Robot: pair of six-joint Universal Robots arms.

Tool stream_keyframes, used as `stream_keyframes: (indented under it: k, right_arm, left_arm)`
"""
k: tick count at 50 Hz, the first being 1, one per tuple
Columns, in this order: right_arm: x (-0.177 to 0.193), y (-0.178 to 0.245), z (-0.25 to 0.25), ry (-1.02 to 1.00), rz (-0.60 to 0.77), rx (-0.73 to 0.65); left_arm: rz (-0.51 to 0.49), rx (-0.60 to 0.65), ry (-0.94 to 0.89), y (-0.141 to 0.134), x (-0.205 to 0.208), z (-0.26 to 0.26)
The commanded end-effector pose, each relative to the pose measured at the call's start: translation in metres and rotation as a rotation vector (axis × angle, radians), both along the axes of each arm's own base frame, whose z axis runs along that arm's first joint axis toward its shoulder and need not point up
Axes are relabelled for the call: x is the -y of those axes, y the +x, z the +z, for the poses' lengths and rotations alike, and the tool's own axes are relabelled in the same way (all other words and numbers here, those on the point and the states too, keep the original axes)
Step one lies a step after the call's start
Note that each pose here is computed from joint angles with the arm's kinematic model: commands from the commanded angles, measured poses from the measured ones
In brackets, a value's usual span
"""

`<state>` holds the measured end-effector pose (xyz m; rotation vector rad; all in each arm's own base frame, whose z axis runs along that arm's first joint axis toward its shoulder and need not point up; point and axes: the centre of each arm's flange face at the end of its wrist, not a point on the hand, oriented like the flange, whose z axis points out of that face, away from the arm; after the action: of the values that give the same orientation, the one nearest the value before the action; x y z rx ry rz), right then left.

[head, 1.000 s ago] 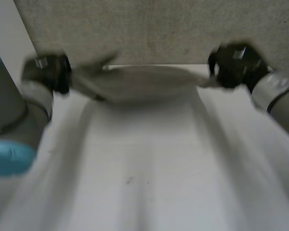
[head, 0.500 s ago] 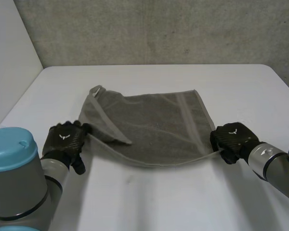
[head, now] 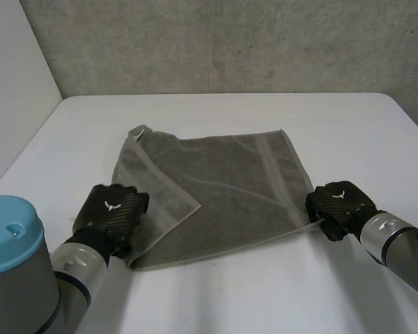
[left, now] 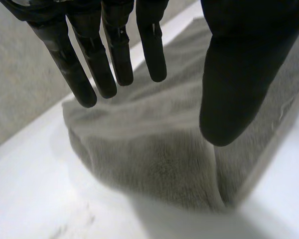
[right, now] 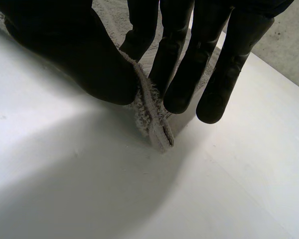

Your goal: Fold the towel.

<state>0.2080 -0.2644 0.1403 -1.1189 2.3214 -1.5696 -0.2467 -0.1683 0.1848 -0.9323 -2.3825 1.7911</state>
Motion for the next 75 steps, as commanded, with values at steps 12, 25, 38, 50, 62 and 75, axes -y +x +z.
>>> stream_keyframes:
  k: [12, 25, 38, 50, 62, 75]
  right_arm:
    - [-0.002, 0.001, -0.001, 0.006, 0.005, -0.002]
    - [-0.003, 0.002, -0.003, 0.013, 0.007, -0.004]
    - [-0.005, 0.001, -0.004, 0.018, 0.006, -0.003]
    - [-0.003, -0.001, -0.003, 0.014, 0.0, -0.002]
    - [-0.003, 0.0, -0.002, 0.011, 0.003, -0.003]
    - [-0.003, 0.0, -0.002, 0.005, 0.007, -0.013]
  left_arm:
    - [0.078, 0.01, 0.016, 0.017, 0.028, -0.005]
    - [-0.07, -0.108, 0.016, -0.033, 0.02, -0.03]
    - [-0.06, -0.069, 0.067, -0.044, 0.038, -0.061]
    - [0.076, -0.011, 0.049, -0.029, 0.059, -0.071]
    - [0.204, 0.012, -0.017, -0.003, 0.094, -0.066]
    - [0.435, -0.004, -0.076, 0.056, 0.142, -0.061]
